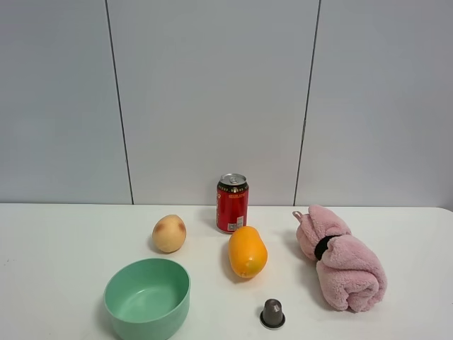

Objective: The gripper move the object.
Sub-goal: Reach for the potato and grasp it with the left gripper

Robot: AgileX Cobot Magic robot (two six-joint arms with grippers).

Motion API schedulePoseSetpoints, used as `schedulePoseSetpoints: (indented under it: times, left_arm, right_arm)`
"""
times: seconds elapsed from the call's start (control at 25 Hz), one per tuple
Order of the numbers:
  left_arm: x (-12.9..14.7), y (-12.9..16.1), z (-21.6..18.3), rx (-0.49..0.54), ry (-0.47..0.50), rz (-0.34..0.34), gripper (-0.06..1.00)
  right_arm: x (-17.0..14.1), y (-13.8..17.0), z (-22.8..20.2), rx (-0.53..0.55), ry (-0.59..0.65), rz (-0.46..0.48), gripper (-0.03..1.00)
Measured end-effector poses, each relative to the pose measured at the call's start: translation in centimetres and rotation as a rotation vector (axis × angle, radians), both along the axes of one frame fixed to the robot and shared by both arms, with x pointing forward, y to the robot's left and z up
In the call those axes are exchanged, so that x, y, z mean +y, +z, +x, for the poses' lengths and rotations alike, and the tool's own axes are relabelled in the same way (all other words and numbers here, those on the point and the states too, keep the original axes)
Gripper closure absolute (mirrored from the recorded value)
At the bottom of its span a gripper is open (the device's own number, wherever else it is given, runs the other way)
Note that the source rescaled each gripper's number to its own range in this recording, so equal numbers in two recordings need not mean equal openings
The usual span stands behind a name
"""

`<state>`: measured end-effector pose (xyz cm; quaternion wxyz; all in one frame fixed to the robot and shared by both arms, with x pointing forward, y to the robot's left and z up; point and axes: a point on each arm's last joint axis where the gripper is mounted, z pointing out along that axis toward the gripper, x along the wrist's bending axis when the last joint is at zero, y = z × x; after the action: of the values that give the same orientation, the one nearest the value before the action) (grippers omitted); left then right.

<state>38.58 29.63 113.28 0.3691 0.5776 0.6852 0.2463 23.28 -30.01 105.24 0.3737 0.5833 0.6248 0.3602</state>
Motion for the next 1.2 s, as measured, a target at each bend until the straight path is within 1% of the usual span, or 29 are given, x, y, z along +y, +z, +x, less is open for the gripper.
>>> schedulePoseSetpoints:
  times: [0.16, 0.24, 0.36, 0.44, 0.52, 0.64, 0.8, 0.92, 1.04, 1.2]
  left_arm:
    - [-2.6, -0.3, 3.2, 0.010, -0.106, -0.049, -0.06]
    - [-4.4, -0.7, 4.8, 0.029, -0.159, -0.075, -0.06]
    - [-6.7, -1.6, 7.5, 0.064, -0.186, -0.119, -0.06]
    - [-7.9, -2.1, 9.3, 0.099, -0.195, -0.129, -0.06]
    - [-8.9, -2.8, 11.4, 0.136, -0.206, -0.119, -0.06]
    - [-10.1, -3.0, 14.2, 0.167, -0.221, -0.098, -0.06]
    - [-11.3, -3.1, 17.5, 0.200, -0.232, -0.081, -0.06]
    - [-12.0, -3.4, 19.6, 0.204, -0.239, -0.072, -0.06]
    - [-12.6, -4.2, 21.4, 0.236, -0.248, -0.058, -0.06]
    - [-13.6, -6.2, 23.3, 0.284, -0.283, -0.020, -0.06]
  right_arm:
    - [0.0, 0.0, 0.0, 0.000, 0.000, 0.000, -0.03]
    - [0.0, 0.0, 0.0, 0.000, 0.000, 0.000, -0.03]
    - [0.0, 0.0, 0.0, 0.000, 0.000, 0.000, -0.03]
    - [0.0, 0.0, 0.0, 0.000, 0.000, 0.000, -0.03]
    - [0.0, 0.0, 0.0, 0.000, 0.000, 0.000, -0.03]
    - [0.0, 0.0, 0.0, 0.000, 0.000, 0.000, -0.03]
    - [0.0, 0.0, 0.0, 0.000, 0.000, 0.000, -0.03]
    - [0.0, 0.0, 0.0, 0.000, 0.000, 0.000, -0.03]
    - [0.0, 0.0, 0.0, 0.000, 0.000, 0.000, -0.03]
    - [0.0, 0.0, 0.0, 0.000, 0.000, 0.000, -0.03]
